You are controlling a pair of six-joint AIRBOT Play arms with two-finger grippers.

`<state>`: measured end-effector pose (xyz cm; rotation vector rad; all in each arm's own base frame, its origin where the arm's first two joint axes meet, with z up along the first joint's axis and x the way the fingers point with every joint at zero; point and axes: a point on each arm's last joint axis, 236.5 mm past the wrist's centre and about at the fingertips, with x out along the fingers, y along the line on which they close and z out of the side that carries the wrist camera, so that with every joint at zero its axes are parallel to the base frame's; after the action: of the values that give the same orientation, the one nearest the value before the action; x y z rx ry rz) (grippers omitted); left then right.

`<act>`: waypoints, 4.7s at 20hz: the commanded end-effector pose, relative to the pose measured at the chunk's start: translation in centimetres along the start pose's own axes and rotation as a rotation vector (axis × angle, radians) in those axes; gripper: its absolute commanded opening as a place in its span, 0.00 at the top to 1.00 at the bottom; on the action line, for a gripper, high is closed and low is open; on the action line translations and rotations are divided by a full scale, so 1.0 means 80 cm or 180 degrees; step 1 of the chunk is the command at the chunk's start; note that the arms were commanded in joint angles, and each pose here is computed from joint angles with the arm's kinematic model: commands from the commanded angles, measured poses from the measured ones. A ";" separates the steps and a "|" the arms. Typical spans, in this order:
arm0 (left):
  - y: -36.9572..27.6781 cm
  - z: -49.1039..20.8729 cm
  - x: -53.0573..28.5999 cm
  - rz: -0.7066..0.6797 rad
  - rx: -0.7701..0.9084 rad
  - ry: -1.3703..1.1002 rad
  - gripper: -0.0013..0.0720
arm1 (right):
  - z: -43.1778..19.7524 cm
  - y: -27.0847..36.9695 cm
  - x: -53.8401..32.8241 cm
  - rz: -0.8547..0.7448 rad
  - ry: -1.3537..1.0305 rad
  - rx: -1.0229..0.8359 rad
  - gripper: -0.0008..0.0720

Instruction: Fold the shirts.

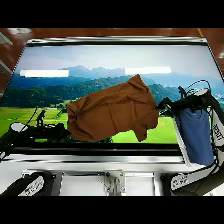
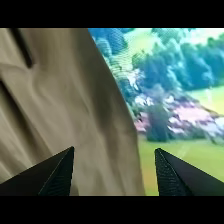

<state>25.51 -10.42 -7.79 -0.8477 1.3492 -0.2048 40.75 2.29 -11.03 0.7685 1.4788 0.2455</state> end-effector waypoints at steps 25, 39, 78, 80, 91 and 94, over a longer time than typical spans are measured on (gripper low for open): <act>-0.389 -0.113 -0.630 -0.0093 0.3115 -0.4343 0.93 | -0.347 0.390 -0.669 -0.0685 -0.5065 -0.2823 0.91; -0.131 0.078 -0.354 0.1444 0.1889 -0.1812 0.93 | -0.075 0.208 -0.368 -0.0950 -0.1946 -0.1574 0.91; 0.000 0.200 0.004 0.0944 0.0477 0.0128 0.49 | 0.064 0.031 -0.025 -0.0996 -0.0332 -0.0593 0.40; 0.002 0.186 -0.007 0.0955 0.0492 0.0302 0.38 | 0.062 0.043 -0.052 -0.1011 -0.0409 -0.0759 0.34; 0.114 0.027 -0.085 0.0942 -0.0032 0.0669 0.07 | -0.071 -0.053 -0.190 -0.0155 -0.0339 0.0150 0.07; 0.113 0.009 -0.059 0.0712 -0.0179 0.0672 0.07 | -0.076 -0.059 -0.178 -0.0096 -0.0336 0.0222 0.07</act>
<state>23.42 0.19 -8.57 -0.6469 1.6676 -0.0739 32.45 -8.48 -1.86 0.7035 1.4482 0.0909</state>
